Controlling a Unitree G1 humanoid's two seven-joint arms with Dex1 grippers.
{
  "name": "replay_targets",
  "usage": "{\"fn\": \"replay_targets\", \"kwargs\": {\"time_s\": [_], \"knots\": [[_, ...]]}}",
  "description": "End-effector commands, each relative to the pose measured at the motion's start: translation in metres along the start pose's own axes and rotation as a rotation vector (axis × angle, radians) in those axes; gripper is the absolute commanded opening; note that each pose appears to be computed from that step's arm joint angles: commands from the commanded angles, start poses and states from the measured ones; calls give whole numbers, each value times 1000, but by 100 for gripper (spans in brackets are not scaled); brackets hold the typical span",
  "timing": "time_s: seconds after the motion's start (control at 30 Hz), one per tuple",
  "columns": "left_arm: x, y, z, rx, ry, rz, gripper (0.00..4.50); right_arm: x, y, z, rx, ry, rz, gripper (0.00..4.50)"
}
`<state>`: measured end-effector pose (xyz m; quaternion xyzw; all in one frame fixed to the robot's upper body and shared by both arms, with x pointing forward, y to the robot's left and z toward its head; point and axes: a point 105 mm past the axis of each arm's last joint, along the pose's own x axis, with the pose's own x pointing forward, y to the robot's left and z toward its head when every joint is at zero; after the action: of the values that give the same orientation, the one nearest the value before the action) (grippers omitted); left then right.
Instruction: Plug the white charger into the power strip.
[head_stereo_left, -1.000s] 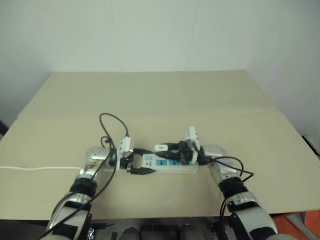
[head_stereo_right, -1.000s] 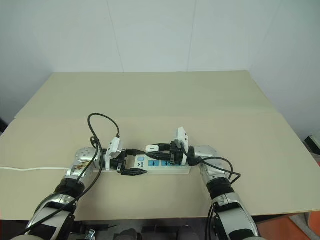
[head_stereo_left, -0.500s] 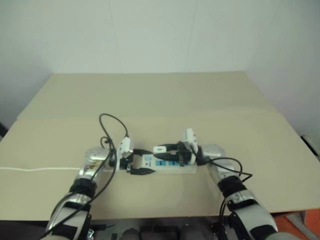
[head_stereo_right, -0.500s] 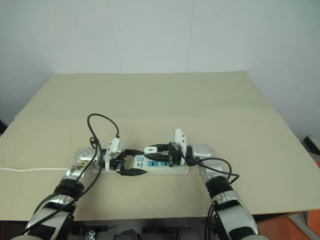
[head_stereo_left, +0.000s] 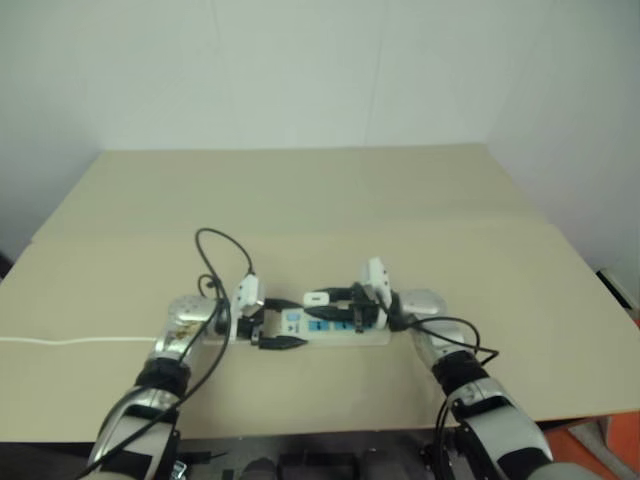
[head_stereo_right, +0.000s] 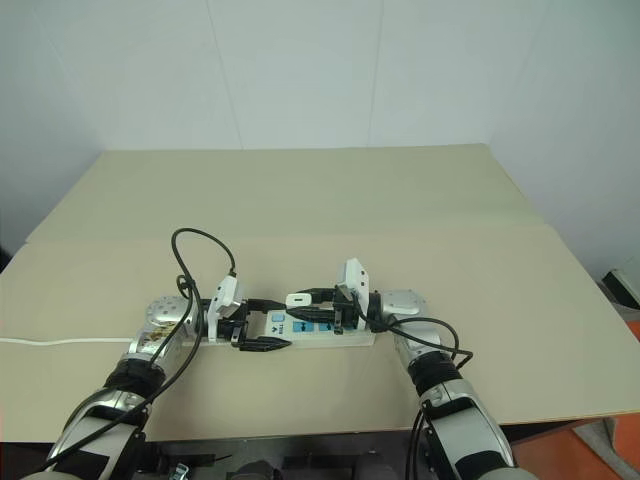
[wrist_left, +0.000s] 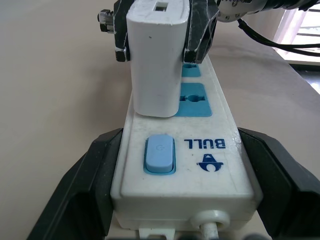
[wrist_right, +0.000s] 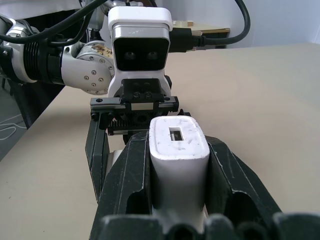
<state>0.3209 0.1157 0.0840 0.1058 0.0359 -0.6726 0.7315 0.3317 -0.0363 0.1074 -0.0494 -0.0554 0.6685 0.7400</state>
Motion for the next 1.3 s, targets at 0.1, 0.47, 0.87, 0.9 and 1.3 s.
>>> {"fn": "replay_targets", "kwargs": {"time_s": [0.1,0.47,0.87,0.9,1.3], "knots": [[-8,-2,6,36,0,-18,329,-35,10,-69,156,288,-70,112],[-8,-3,6,38,4,-21,329,-34,3,-71,185,325,-86,112],[-7,-5,4,35,1,-20,329,-36,4,-75,190,337,-113,404],[-7,-5,4,35,1,-19,329,-36,4,-75,187,334,-113,438],[-7,-3,5,-3,-3,-20,329,-38,8,-52,130,214,-58,445]]}}
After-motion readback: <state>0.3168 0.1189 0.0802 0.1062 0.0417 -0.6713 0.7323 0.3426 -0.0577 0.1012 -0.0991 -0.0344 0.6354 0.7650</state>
